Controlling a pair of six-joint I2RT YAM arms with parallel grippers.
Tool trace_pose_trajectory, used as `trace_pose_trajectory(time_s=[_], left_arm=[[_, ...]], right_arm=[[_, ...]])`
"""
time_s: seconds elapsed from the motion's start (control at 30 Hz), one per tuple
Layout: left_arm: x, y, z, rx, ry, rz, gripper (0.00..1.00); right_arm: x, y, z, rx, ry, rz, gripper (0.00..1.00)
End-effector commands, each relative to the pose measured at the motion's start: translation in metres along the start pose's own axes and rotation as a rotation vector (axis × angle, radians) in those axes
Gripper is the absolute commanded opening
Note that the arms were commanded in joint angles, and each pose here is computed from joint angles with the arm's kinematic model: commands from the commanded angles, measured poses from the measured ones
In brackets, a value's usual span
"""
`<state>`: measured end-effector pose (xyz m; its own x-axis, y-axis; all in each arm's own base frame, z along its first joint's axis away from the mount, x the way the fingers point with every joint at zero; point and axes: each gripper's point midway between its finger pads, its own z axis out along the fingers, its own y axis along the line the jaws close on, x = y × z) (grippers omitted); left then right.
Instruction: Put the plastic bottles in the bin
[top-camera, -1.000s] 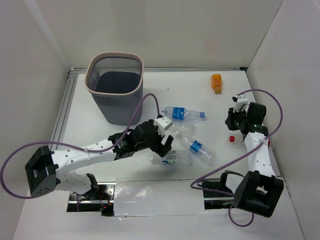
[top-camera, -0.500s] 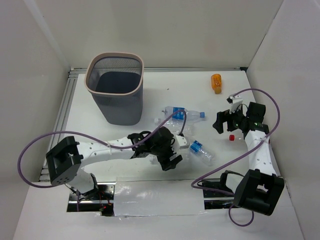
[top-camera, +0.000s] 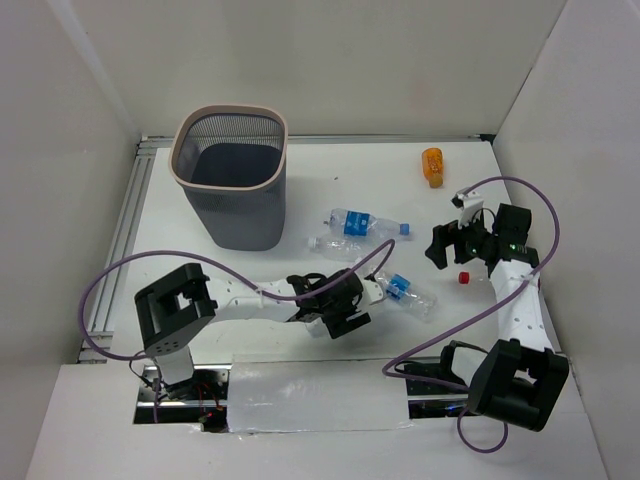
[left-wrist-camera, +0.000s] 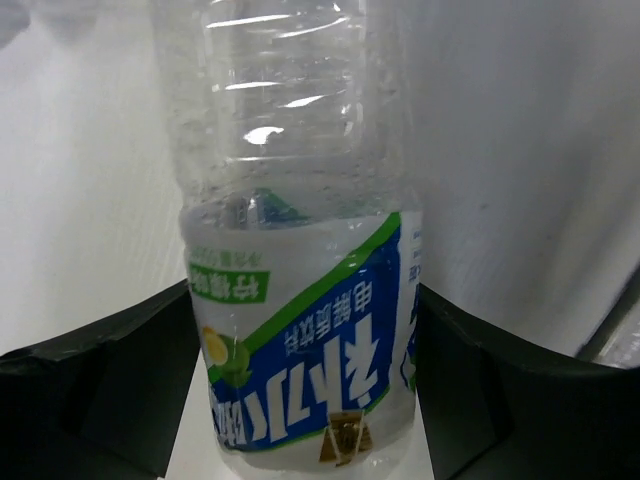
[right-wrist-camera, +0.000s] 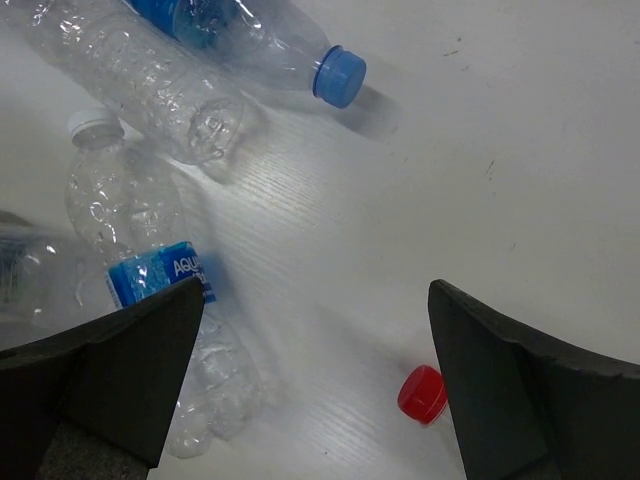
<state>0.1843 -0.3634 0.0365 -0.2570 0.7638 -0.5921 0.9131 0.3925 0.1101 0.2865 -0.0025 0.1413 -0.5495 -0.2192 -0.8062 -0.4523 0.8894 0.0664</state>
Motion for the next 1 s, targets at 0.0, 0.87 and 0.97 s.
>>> trace_pose_trajectory(time_s=[0.0, 0.87, 0.97], left_arm=[[-0.005, 0.016, -0.001, -0.107, -0.02, -0.024, 0.9], [-0.223, 0.188, -0.275, -0.334, -0.823, -0.378, 0.08], [-0.216, 0.244, -0.306, -0.504, -0.88, -0.463, 0.11]], right_arm=[[-0.02, -0.002, -0.009, 0.005, -0.043, -0.045, 1.0], [-0.047, -0.045, -0.024, 0.177, -0.054, -0.216, 0.39], [-0.046, -0.044, -0.025, 0.178, -0.055, -0.216, 0.49]])
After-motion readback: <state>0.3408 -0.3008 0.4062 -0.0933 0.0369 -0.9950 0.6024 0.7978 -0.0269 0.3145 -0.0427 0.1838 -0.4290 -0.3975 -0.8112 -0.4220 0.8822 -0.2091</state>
